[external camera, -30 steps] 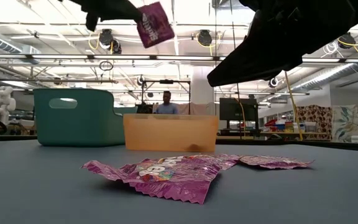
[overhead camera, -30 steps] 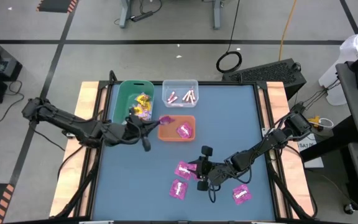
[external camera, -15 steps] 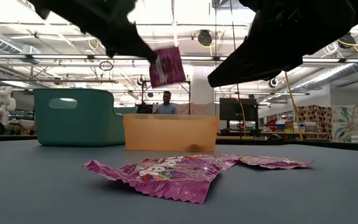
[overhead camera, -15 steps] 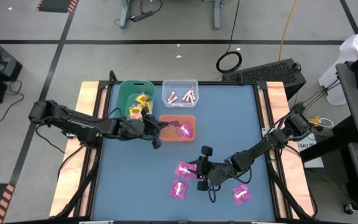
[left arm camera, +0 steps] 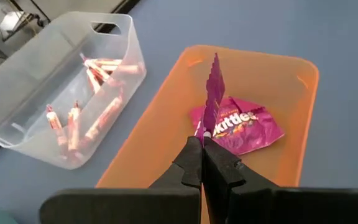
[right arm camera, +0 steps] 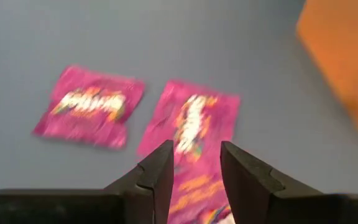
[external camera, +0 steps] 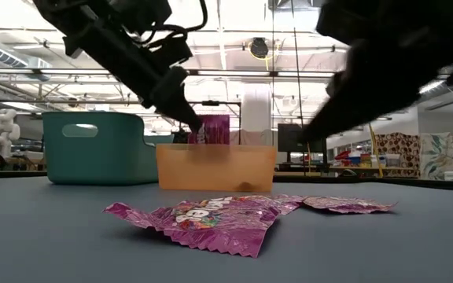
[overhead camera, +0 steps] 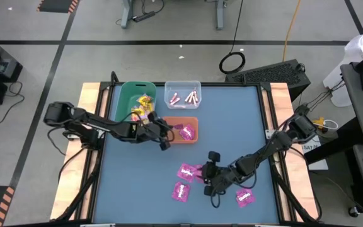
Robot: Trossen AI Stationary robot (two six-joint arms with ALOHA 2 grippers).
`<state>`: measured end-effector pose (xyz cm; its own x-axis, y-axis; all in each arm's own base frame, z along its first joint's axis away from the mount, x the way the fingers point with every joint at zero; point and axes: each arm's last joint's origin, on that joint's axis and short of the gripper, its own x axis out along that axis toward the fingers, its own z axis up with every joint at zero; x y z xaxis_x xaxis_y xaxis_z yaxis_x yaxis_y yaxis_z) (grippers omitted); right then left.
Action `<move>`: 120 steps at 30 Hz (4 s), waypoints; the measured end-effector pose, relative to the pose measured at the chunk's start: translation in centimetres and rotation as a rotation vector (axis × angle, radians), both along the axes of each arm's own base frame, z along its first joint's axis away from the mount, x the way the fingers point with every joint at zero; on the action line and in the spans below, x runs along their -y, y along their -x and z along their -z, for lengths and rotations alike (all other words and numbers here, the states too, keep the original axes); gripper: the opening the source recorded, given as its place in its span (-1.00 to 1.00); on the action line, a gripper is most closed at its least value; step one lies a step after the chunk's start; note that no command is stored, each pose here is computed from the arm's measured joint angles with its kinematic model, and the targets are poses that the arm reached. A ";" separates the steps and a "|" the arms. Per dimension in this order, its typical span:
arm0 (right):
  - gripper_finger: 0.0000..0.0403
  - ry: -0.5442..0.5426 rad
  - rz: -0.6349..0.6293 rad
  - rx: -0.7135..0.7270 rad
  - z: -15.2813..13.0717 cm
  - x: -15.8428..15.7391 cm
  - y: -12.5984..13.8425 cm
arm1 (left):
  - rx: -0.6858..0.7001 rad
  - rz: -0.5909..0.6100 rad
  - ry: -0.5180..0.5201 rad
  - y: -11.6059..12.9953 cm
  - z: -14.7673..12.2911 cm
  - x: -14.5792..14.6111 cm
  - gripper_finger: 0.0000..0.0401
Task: Sort candy
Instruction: Put the violet candy into the orange bin
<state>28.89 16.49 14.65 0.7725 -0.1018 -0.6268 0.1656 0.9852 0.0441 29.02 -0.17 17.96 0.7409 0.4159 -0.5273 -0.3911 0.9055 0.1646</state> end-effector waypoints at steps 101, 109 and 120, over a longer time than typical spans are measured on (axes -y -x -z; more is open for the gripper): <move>-1.00 -0.004 0.178 0.000 -3.0 0.0 3.5 | 0.130 0.587 -0.159 -9.9 6.2 11.4 -0.27; -1.00 -0.005 0.175 0.006 -3.0 0.0 3.4 | 0.125 0.601 -0.166 -10.1 6.2 10.8 -0.81; -0.99 -0.007 0.174 0.043 -4.3 0.2 3.7 | 0.195 0.616 -0.171 -9.6 2.5 11.1 -0.98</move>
